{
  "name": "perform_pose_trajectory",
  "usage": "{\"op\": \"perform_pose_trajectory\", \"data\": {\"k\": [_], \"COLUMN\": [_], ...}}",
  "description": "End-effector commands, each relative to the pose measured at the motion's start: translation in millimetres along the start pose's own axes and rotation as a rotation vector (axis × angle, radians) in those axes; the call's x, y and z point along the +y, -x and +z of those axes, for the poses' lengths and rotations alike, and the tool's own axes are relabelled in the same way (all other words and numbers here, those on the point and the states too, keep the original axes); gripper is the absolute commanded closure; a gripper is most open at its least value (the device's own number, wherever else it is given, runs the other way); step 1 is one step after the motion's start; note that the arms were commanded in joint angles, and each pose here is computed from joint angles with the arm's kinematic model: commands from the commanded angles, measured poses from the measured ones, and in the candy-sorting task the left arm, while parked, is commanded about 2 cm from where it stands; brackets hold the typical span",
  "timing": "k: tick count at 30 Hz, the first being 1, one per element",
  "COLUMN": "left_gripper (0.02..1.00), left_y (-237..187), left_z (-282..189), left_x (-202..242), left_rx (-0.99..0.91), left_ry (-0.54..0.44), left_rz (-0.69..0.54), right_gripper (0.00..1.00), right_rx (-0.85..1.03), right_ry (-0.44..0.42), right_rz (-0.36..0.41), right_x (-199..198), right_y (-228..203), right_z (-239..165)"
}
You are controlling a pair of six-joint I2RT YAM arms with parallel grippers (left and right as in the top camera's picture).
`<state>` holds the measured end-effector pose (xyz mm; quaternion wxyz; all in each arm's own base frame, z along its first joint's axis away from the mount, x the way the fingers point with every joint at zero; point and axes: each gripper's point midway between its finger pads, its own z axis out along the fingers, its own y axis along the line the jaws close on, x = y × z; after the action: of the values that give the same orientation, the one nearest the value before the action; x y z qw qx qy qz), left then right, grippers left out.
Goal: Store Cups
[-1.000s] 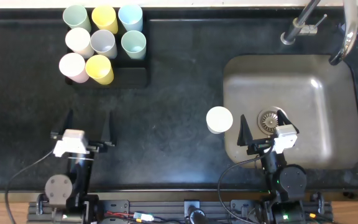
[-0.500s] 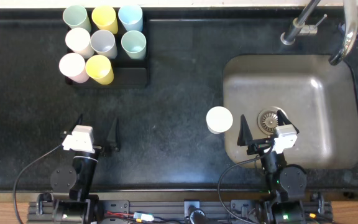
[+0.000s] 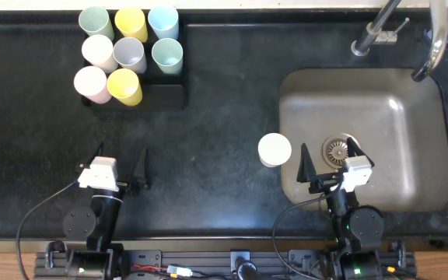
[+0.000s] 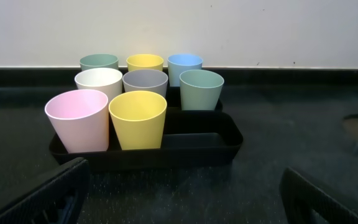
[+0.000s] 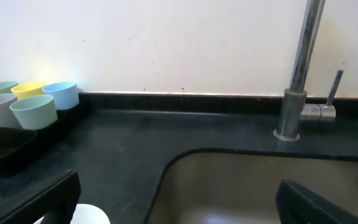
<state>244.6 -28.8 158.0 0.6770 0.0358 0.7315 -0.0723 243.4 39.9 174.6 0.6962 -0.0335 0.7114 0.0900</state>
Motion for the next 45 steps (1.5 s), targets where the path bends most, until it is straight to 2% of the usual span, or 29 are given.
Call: {"op": "perform_pose_trajectory", "data": {"k": [1,5,7,9,13,16,20,23,26,31,38,45], "left_gripper": [0.018,0.018,0.018,0.018,0.018,0.018,0.018,0.018,0.018,0.018,0.018,0.018], "left_y": [1,1,1,1,1,1,1,1,1,1,1,1], "left_z": [-1,-1,-1,-1,-1,-1,-1,-1,-1,-1,-1,-1], "left_x": [-2,-2,-2,-2,-2,-2,-2,-2,-2,-2,-2,-2], "left_rx": [-0.004,-0.004,-0.004,-0.004,-0.004,-0.004,-0.004,-0.004,-0.004,-0.004,-0.004,-0.004], "left_ry": [-0.012,-0.013,-0.012,-0.012,-0.013,-0.013,-0.012,-0.012,-0.012,-0.012,-0.013,-0.012], "left_rz": [0.015,0.015,0.016,0.015,0.015,0.015,0.015,0.015,0.015,0.015,0.015,0.015], "right_gripper": [0.005,0.005,0.005,0.003,0.003,0.003,0.003,0.005,0.003,0.003,0.005,0.020], "right_rx": [-0.002,-0.006,0.011,0.062,0.256,0.456,0.727,0.926,1.136,1.447,1.605,1.706], "right_ry": [0.004,-0.016,-0.068,-0.072,-0.073,-0.013,0.032,0.064,0.117,0.129,0.076,0.031], "right_rz": [0.000,-0.001,0.000,0.001,0.008,0.047,0.087,0.104,0.121,0.157,0.090,0.024], "right_x": [1,-3,-11,-9,-3,14,28,34,41,49,45,39], "right_y": [-3,-1,7,26,75,108,122,108,76,18,-30,-59], "right_z": [0,1,1,2,5,7,11,17,23,21,37,40]}}
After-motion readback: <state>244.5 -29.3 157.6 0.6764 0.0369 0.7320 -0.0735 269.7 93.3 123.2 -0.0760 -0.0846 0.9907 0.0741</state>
